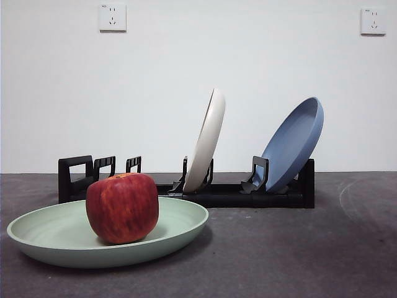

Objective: Take the green plate from the plate rack,put the plate on the table,take the apple from the table,put the apple in the plate

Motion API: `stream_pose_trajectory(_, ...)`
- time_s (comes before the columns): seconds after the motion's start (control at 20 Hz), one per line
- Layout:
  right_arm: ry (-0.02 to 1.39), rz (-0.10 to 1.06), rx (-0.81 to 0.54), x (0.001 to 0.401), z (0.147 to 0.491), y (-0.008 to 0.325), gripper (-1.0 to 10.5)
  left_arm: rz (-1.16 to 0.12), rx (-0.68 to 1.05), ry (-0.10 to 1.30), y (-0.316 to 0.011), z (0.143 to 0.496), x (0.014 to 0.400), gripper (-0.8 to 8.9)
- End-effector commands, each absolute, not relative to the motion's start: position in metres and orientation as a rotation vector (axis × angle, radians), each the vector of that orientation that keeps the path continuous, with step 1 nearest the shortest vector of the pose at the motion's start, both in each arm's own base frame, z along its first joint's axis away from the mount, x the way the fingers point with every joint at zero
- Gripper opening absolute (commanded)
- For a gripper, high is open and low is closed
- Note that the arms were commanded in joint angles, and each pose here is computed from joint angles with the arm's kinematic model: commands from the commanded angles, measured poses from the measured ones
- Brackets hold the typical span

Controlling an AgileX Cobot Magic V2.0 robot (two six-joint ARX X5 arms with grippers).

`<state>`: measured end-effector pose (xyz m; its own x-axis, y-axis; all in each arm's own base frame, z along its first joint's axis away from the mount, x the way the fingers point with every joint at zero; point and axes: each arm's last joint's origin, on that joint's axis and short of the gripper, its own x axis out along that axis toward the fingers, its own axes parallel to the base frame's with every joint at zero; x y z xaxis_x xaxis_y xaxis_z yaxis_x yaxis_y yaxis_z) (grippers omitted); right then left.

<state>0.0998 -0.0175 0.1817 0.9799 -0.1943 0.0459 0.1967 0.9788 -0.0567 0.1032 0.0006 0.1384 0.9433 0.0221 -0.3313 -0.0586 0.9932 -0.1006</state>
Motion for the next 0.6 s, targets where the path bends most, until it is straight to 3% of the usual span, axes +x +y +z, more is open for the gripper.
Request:
stream_pose_trajectory(0.05, -0.002, -0.193, -0.009, 0.098, 0.168, -0.017, 0.0, 0.039, -0.1, 0.337, 0.001, 0.136, 0.103, -0.04)
stream_pose_trajectory(0.3, 0.189, -0.188, 0.012, 0.094, 0.149, -0.016, 0.0, 0.04, -0.1, 0.339, 0.001, 0.136, 0.103, -0.04)
stream_pose_trajectory(0.6, 0.184, -0.119, 0.009, 0.095, 0.15, -0.01, 0.0, 0.04, -0.1, 0.344, 0.001, 0.136, 0.104, -0.04)
